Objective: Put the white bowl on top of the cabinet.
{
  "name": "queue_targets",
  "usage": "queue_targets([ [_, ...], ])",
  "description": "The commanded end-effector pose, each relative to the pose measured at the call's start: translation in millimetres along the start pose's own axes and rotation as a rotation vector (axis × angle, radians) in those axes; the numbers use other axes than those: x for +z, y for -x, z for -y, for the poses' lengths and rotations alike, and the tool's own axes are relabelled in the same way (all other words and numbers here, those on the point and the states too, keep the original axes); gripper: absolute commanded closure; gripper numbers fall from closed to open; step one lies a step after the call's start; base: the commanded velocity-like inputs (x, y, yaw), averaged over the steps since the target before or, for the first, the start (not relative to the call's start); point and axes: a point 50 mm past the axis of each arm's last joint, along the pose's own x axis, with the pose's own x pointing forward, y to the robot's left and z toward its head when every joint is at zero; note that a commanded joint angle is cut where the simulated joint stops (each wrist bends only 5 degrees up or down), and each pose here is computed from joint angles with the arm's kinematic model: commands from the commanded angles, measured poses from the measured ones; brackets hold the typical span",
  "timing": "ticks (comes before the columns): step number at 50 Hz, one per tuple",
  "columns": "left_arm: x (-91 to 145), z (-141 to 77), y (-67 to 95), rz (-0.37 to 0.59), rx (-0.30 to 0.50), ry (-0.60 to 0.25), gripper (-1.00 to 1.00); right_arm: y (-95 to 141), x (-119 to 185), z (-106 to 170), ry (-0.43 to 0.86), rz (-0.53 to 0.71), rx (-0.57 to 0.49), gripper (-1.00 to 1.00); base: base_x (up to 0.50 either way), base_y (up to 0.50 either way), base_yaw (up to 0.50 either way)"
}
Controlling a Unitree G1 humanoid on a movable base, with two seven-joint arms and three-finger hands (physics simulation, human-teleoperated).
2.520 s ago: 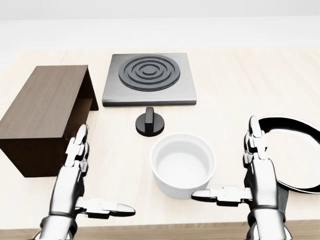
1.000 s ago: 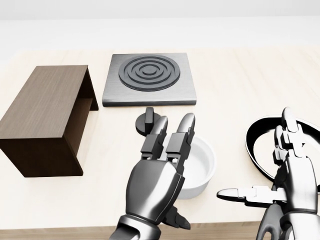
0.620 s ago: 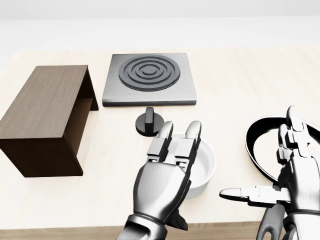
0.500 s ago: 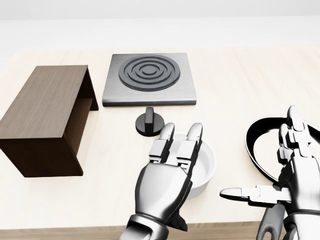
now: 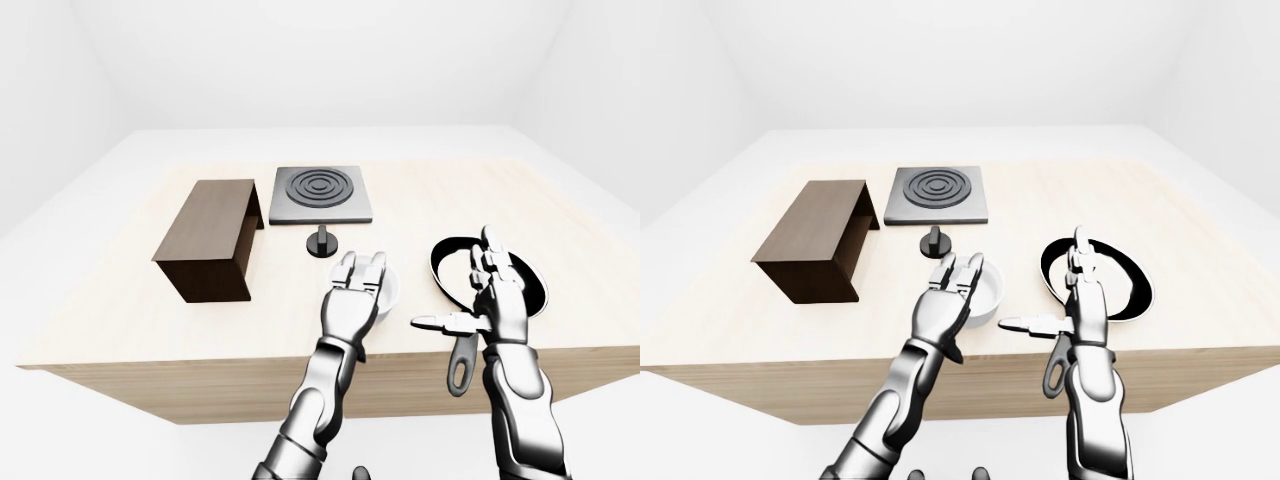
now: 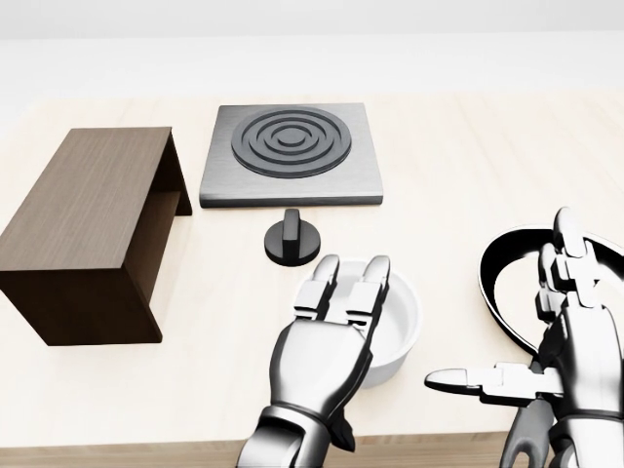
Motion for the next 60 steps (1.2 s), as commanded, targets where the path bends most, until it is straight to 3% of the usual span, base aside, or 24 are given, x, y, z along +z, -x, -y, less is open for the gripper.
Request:
queue_targets([
  [1, -8, 9, -7.4, -0.029, -0.04, -0.01, -1.0, 0, 0, -1, 0.0, -0.001, 0.004, -1.0, 0.0, 0.0, 0.0],
  [60, -28, 39, -24.0, -0.098, -0.119, -0.024, -1.0, 0, -1, -2, 0.0, -0.005, 0.009, -1.0, 0.0, 0.0, 0.0],
])
